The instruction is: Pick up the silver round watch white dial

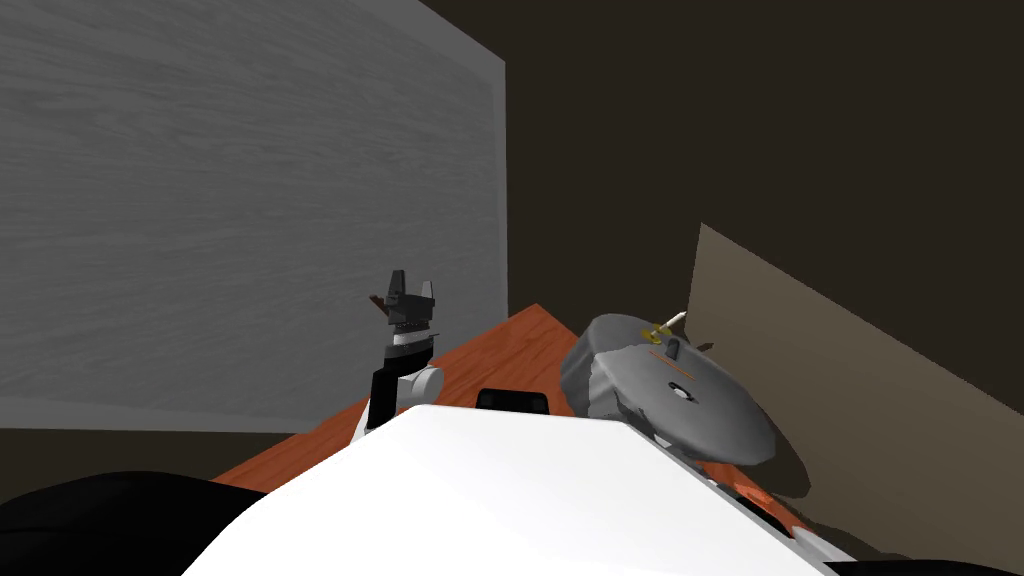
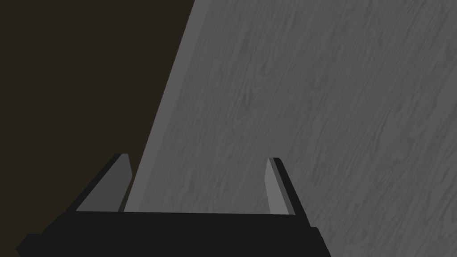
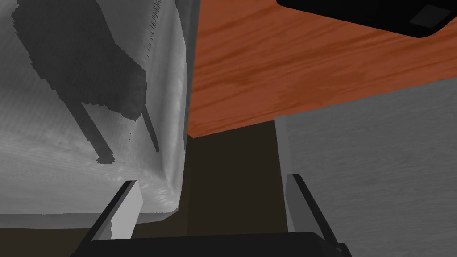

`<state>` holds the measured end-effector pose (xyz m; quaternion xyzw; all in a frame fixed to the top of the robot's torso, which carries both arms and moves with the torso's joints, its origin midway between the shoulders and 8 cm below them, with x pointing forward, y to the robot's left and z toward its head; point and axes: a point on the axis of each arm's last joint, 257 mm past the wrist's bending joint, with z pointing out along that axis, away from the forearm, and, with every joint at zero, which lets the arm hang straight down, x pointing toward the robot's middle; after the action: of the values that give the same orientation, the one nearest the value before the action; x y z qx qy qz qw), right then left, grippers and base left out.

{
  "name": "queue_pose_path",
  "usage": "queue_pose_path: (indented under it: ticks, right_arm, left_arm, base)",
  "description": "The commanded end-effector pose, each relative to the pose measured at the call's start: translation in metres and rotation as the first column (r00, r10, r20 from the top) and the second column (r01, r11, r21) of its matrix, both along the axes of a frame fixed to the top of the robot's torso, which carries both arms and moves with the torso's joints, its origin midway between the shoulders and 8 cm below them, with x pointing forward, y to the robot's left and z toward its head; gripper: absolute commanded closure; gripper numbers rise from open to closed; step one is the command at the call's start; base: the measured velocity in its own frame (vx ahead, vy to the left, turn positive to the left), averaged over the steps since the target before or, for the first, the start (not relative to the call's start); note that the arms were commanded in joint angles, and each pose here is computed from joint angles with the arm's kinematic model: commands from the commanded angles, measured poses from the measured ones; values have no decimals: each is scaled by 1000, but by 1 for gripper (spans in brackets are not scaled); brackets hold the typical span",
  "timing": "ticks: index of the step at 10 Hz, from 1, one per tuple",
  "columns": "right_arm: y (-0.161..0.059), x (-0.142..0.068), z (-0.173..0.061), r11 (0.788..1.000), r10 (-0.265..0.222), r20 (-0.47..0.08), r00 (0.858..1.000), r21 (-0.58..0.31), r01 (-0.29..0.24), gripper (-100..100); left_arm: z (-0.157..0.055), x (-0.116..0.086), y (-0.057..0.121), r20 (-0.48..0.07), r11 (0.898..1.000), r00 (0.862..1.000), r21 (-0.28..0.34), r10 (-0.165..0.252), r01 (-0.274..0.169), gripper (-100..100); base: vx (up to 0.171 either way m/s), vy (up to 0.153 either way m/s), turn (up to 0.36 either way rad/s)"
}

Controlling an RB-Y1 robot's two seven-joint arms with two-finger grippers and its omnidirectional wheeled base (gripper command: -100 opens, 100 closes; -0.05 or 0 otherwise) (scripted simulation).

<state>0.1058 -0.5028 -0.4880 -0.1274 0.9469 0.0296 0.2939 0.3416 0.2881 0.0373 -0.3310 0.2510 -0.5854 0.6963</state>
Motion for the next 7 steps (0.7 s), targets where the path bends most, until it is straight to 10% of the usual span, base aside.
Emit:
queue_pose_path:
  ticks: [1,7]
  right_arm:
    - [-25,-27,-4,996,41,-60,997,-75,-46,-100]
    - [-123,-114,9,926,149,-293,944,-294,-237,-100]
  left_arm:
    - [0,0,0,0,1000,1000,0,0,0,0]
    - [0,0,0,0,1000,1000,0,0,0,0]
  base:
    - [47,-34,277]
    - [56,-103,285]
